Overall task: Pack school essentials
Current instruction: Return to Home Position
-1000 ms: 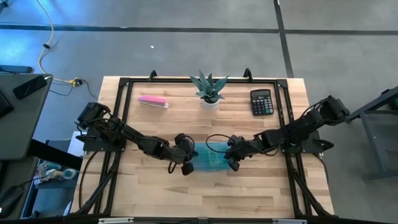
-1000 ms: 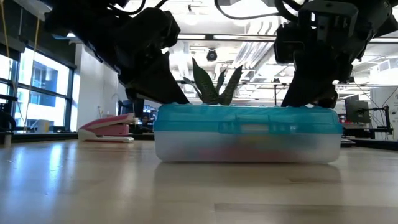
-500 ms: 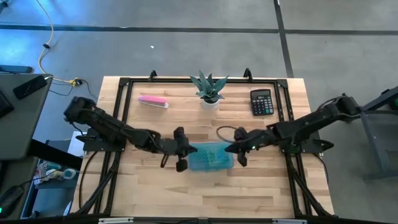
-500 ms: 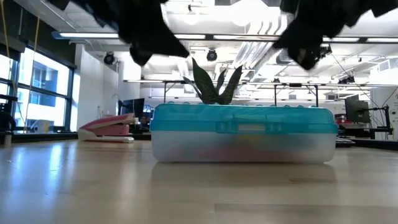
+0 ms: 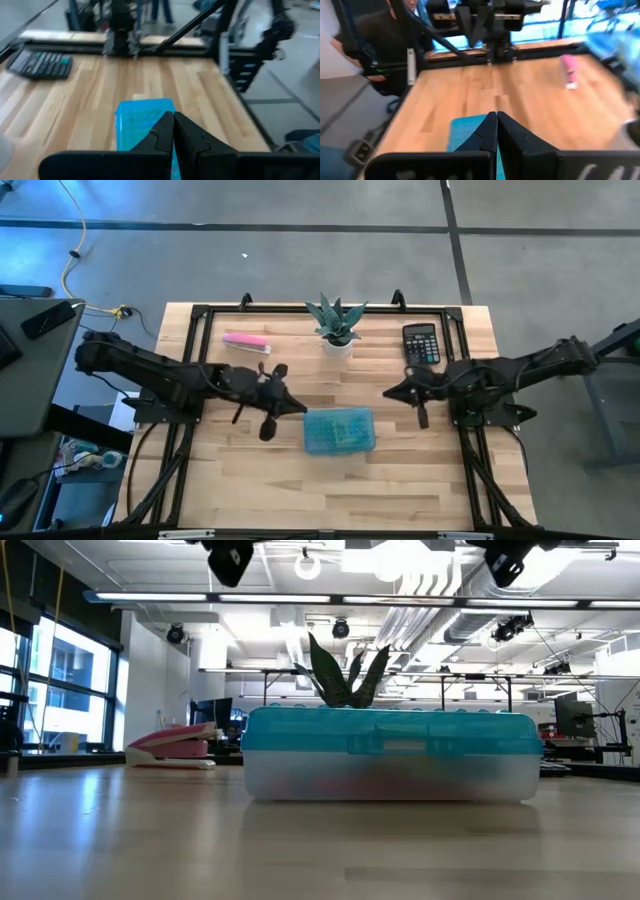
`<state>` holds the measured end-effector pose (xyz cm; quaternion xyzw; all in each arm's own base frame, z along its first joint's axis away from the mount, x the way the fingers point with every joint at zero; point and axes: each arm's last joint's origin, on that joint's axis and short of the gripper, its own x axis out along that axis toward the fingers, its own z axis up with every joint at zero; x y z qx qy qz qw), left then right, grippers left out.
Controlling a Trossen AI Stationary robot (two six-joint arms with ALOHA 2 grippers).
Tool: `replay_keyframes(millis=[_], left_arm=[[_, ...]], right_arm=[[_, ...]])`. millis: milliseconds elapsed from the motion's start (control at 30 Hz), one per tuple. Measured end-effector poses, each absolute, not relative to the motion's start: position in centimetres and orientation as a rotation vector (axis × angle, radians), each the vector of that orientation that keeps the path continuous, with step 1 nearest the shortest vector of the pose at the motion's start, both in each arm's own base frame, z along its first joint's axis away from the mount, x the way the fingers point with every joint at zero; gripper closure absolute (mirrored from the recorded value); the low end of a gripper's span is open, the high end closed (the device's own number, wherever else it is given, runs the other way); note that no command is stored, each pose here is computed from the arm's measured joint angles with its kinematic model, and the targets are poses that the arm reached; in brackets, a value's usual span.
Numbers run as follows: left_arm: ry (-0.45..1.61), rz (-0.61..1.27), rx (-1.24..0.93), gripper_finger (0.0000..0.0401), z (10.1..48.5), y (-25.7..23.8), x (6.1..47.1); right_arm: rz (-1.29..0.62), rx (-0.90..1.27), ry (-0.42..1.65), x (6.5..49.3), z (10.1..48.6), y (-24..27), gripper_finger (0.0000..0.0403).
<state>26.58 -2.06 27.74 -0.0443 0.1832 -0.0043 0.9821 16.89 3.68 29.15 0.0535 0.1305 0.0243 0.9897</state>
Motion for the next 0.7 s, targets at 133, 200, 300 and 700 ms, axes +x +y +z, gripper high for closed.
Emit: replay_keyframes(millis=[133,200,300,700], left_arm=[[0.336,-0.070,-0.050,0.0401,28.3,-1.6,25.6],[0.323,-0.066,-0.045,0.0401,28.0,-1.3,24.9],[0.317,-0.051,-0.070,0.0401,26.7,-1.0,23.9],[0.192,-0.061,-0.174,0.0401,21.5,-0.6,18.7]], right_arm=[[0.006,0.014,0.256,15.5,29.5,3.2,0.0403],[-0.008,-0.018,0.250,14.9,29.3,3.0,0.0402],[-0.025,-0.039,0.248,14.1,28.1,2.7,0.0402],[-0.096,0.019,0.159,11.0,25.1,1.7,0.0402]])
